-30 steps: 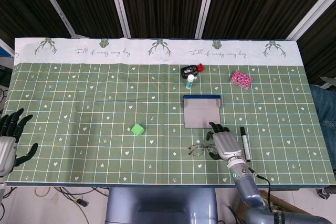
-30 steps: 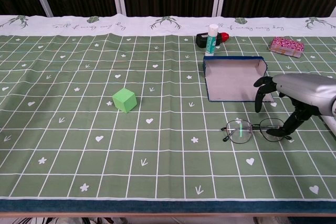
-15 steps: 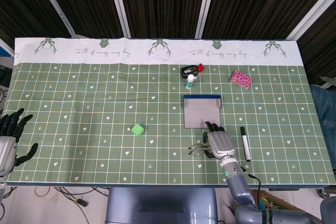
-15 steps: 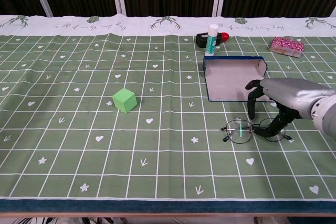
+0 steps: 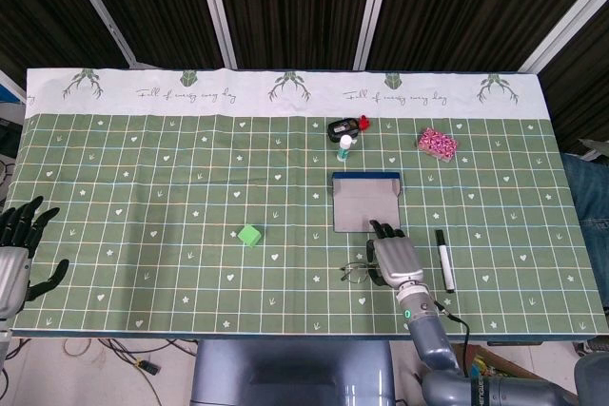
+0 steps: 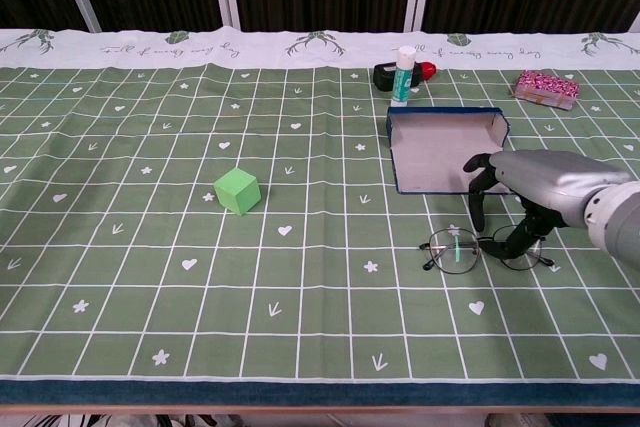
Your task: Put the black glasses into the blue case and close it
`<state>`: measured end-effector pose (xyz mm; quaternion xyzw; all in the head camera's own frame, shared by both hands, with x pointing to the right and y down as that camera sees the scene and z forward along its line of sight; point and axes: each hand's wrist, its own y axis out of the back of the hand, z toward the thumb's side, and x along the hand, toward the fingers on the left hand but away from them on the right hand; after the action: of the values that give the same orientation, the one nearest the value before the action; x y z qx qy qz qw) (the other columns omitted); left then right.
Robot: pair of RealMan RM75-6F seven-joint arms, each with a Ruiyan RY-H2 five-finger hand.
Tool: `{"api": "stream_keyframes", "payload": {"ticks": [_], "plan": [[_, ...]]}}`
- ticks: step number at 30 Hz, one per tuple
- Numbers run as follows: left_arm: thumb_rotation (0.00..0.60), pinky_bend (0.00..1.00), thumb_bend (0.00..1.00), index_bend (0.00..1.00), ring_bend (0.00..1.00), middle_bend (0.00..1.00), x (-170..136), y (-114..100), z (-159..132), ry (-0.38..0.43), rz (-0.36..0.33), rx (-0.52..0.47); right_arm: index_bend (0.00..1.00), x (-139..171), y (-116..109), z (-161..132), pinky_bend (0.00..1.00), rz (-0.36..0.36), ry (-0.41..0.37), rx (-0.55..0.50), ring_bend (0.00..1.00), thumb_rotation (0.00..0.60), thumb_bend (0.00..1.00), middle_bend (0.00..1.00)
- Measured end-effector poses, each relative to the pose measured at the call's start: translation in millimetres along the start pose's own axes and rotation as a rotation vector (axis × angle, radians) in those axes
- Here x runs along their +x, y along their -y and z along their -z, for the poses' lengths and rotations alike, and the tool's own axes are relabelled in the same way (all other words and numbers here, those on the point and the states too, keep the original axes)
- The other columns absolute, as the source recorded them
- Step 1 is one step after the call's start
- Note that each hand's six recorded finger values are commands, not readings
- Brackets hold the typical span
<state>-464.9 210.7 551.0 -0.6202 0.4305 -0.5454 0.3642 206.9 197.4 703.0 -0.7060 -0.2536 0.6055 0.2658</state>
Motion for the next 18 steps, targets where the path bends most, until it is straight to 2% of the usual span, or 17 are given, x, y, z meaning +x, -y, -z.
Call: {"api": "stream_keyframes", "payload": {"ticks": [18], "plan": [[0.6,0.0,0.31,0.11,0.0,0.0,0.3,0.2,0.3,-0.001,0.001,0.002,0.58,-0.3,1.6,-2.5,0.21,-0.012,0.001,0.008,0.13,0.6,0.44,0.1]]}}
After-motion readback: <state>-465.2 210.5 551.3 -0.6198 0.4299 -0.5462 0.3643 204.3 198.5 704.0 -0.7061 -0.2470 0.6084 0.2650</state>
